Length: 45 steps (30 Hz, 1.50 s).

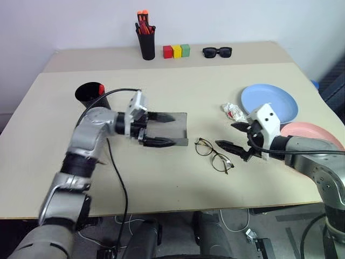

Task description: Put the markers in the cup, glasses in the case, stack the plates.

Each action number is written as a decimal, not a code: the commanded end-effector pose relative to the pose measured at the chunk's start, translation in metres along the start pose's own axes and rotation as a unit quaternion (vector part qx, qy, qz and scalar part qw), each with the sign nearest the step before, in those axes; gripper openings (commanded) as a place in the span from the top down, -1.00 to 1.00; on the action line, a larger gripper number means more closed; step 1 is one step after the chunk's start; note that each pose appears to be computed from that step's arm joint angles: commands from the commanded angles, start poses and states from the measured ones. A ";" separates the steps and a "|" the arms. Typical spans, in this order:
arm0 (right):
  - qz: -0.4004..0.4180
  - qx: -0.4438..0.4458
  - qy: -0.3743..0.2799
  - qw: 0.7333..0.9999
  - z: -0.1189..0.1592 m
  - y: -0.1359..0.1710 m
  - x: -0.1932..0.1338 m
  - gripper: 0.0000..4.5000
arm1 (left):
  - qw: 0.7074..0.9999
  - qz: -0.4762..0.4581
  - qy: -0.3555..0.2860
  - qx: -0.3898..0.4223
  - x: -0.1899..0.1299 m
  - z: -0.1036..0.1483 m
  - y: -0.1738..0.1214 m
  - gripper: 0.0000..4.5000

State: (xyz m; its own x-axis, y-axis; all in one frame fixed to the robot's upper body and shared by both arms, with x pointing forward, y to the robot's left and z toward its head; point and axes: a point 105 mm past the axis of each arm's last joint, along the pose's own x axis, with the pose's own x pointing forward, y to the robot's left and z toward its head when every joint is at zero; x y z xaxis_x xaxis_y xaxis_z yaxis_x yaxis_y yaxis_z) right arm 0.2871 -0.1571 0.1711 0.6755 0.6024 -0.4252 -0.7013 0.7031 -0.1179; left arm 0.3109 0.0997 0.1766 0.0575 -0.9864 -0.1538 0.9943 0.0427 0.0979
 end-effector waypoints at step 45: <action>-0.006 0.052 0.141 0.989 -0.029 0.001 0.028 0.98 | 0.986 0.146 0.004 0.075 -0.063 -0.001 -0.028 -1.00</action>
State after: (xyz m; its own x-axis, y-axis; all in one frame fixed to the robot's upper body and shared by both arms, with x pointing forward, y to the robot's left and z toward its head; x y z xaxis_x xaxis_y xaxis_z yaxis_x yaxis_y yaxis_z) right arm 0.2975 -0.1521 0.1257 0.5706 0.4703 -0.6733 -0.6407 0.7677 -0.0067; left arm 0.2826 0.1662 0.1734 0.3607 -0.9241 -0.1265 0.9138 0.3229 0.2464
